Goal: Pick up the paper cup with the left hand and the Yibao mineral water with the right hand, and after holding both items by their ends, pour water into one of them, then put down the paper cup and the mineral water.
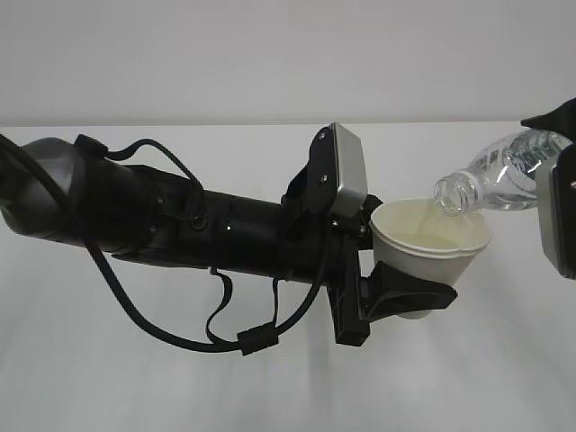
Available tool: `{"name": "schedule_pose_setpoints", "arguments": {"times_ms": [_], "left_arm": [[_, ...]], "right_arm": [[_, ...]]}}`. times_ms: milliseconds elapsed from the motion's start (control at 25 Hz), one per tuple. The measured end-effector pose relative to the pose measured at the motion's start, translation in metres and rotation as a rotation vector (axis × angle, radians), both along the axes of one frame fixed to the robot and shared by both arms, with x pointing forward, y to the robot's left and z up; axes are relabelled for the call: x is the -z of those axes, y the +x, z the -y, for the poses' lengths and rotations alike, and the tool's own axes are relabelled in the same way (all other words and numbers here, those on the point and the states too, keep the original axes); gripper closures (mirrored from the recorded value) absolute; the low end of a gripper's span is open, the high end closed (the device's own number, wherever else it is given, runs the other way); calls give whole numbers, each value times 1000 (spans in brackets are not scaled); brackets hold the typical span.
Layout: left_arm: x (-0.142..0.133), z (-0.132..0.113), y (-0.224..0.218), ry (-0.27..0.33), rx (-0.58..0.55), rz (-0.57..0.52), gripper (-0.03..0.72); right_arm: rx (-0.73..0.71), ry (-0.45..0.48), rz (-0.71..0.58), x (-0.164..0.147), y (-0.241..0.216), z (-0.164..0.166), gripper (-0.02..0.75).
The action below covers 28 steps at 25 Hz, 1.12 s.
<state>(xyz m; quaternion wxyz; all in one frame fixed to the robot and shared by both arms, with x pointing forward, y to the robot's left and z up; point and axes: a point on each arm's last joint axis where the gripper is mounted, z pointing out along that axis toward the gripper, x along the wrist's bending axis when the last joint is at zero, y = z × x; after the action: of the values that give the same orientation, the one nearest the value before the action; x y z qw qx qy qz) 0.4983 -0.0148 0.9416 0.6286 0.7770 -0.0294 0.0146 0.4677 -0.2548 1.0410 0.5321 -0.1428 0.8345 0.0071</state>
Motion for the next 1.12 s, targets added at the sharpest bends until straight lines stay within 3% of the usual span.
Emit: {"name": "schedule_pose_setpoints", "arguments": {"times_ms": [1120], "left_arm": [[1, 0, 1, 9, -8, -3, 252]], "right_arm": [[-10, -19, 4, 0, 0, 0, 272]]}}
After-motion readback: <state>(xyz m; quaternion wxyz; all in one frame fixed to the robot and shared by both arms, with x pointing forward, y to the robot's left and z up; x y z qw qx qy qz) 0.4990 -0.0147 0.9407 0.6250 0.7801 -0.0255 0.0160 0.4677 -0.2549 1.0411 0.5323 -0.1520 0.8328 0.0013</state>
